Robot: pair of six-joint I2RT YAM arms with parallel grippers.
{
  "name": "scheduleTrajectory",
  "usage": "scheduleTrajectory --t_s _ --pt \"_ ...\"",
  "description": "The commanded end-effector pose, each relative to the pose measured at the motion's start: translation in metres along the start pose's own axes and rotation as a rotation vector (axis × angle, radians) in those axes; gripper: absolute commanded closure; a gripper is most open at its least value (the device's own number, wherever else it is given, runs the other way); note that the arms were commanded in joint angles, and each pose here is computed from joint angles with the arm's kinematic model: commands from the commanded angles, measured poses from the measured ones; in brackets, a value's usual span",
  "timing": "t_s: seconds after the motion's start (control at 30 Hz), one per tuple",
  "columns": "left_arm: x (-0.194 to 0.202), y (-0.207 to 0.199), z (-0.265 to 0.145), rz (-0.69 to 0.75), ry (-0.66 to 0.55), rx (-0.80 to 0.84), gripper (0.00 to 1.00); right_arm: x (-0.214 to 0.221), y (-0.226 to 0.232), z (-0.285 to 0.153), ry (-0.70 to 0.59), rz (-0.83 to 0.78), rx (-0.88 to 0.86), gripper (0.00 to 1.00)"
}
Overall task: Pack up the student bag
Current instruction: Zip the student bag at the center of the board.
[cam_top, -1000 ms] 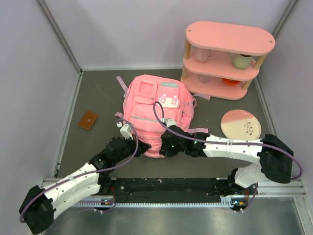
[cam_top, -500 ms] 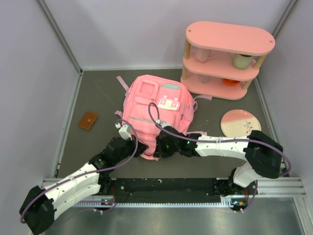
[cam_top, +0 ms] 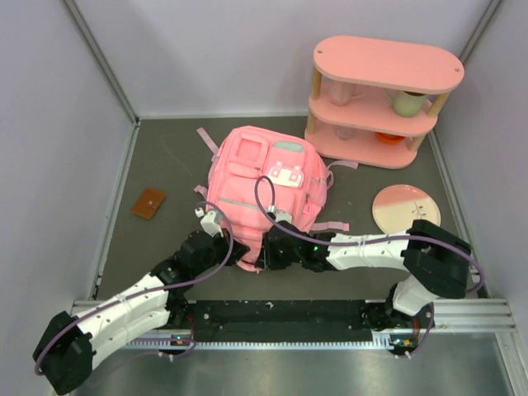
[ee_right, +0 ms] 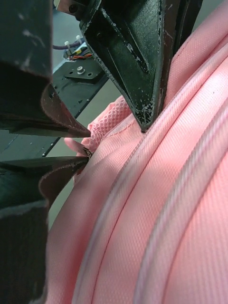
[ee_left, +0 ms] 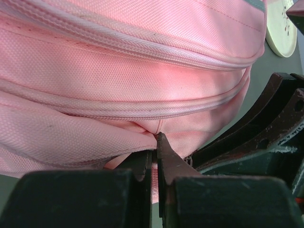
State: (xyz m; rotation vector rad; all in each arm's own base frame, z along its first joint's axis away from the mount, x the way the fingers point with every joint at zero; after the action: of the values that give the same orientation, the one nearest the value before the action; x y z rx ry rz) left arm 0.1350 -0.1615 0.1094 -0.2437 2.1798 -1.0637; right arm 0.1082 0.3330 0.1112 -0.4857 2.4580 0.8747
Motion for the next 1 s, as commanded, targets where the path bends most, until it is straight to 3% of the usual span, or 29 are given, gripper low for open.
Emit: scheduleTrajectory --t_s 0.0,0.37,0.47,0.53,0.57,0.8,0.97 --pt "-0.018 -0.048 -0.004 0.007 -0.051 0.256 1.00 0.005 0.013 0.009 0.035 -0.038 0.039 0.78" --pt "-0.017 -0.048 -0.003 0.007 -0.048 0.257 1.00 0.004 0.011 0.012 0.065 -0.175 0.322 0.69" --pt "-0.018 -0.049 -0.003 0.008 -0.050 0.257 1.00 0.009 0.006 0.015 0.084 -0.198 0.374 0.81" --pt "-0.018 -0.048 -0.003 0.009 -0.049 0.256 1.00 0.013 0.000 0.018 0.101 -0.198 0.406 0.97" --pt "-0.017 -0.048 -0.003 0.007 -0.049 0.256 1.00 0.015 -0.001 0.018 0.102 -0.184 0.418 1.00" --pt "-0.017 -0.045 -0.005 0.012 -0.054 0.238 1.00 0.014 -0.007 0.004 0.064 -0.176 0.418 1.00" --pt "-0.018 -0.042 -0.006 0.012 -0.073 0.233 1.00 0.017 -0.020 -0.021 0.041 -0.128 0.310 1.00"
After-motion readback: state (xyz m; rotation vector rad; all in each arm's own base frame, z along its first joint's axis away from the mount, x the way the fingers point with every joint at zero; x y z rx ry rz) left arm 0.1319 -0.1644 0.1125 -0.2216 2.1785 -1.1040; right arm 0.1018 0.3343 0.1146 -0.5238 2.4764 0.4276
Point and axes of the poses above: each gripper's point midway between its finger pads, its own z axis out along the fingers, its own y axis along the line the jaws close on, x = y × z, the point moved 7 cm from there along -z, back along the fingers, and after that the axes turned 12 degrees about -z, right-handed, at the moved point
